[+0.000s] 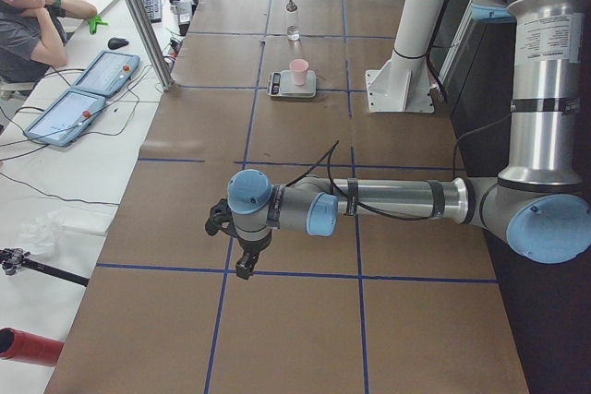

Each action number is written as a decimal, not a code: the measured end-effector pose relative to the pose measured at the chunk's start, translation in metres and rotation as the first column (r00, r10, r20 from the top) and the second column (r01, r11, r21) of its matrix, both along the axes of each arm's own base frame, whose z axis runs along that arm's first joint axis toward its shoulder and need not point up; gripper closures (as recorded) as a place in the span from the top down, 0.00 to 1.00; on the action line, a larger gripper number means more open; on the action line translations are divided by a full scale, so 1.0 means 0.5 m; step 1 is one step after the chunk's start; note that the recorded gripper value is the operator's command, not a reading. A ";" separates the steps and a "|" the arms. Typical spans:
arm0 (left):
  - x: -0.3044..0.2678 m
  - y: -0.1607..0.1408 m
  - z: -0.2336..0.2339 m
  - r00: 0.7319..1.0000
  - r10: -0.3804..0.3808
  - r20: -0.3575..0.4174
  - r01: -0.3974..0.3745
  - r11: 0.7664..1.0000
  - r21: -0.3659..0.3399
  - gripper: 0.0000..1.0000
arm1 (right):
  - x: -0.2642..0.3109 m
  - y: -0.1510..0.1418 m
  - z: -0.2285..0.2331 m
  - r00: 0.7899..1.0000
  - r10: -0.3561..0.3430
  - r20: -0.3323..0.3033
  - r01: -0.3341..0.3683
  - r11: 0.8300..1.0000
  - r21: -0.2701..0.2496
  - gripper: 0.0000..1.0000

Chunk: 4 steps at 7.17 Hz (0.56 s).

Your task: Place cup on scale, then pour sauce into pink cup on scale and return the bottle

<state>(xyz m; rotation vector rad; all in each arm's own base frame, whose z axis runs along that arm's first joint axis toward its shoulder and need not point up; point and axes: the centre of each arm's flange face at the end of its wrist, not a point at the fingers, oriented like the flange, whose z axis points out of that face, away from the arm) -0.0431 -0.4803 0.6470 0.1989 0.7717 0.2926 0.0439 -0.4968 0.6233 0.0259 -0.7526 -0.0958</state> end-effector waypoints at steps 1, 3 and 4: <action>0.000 0.000 -0.001 1.000 0.001 0.000 -0.001 1.000 0.001 1.00 | 0.000 0.002 0.006 1.000 0.000 0.000 0.000 1.000 -0.007 1.00; -0.003 -0.002 -0.006 1.000 -0.003 0.002 0.003 1.000 0.006 1.00 | 0.001 0.010 0.019 1.000 0.001 0.001 -0.001 1.000 -0.020 1.00; -0.003 -0.003 -0.008 1.000 -0.004 0.003 0.004 1.000 0.007 1.00 | 0.000 0.011 0.020 1.000 0.001 0.001 -0.001 1.000 -0.021 1.00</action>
